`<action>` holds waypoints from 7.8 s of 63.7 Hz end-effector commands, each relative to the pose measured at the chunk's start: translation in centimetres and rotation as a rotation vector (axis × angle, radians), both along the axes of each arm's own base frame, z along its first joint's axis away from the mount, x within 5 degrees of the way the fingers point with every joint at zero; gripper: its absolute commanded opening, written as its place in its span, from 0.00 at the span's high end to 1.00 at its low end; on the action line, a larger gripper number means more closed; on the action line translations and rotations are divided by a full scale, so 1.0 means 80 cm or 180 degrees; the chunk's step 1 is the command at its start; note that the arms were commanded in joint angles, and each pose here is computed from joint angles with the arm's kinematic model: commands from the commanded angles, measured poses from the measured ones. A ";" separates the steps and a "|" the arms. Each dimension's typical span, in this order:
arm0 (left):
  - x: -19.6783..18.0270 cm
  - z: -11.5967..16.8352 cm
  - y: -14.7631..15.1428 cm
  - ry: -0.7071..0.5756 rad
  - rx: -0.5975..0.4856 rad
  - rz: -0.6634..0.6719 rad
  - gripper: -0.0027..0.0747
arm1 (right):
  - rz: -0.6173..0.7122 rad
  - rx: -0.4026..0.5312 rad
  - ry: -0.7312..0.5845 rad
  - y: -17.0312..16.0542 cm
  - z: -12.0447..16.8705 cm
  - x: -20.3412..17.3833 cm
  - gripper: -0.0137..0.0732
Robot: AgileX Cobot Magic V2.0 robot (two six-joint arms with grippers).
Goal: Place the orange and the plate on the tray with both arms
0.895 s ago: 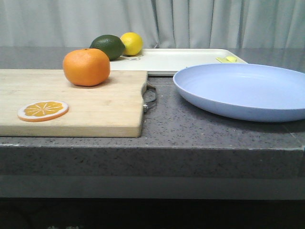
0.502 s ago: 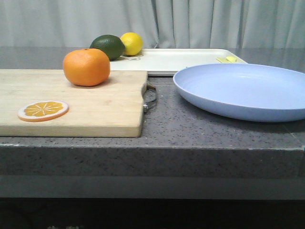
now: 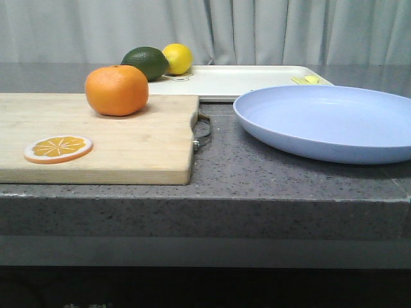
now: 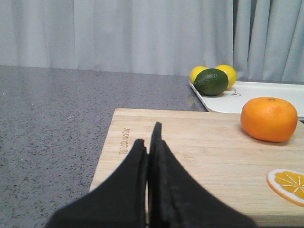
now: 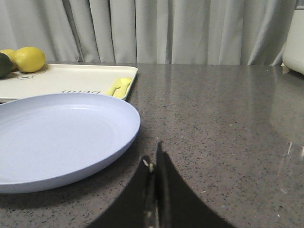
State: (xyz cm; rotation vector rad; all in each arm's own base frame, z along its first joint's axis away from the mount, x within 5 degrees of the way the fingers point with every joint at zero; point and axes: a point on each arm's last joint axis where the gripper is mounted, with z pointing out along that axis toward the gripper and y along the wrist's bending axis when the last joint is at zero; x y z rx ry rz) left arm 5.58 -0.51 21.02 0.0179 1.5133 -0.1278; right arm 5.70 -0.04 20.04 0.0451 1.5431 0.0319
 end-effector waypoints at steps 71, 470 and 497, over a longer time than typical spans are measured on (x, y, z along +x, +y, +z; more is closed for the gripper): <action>0.029 0.200 -0.003 0.0553 0.0021 -0.0015 0.99 | 0.0052 -0.0178 0.0818 0.001 0.180 0.026 0.92; 0.055 0.190 -0.082 0.1505 0.0629 -0.1686 0.09 | 0.0158 0.0074 0.2048 0.006 0.142 0.016 0.18; 0.048 0.182 -0.077 0.1503 0.0628 -0.1686 0.09 | 0.0255 0.0431 0.2744 0.013 0.152 0.045 0.18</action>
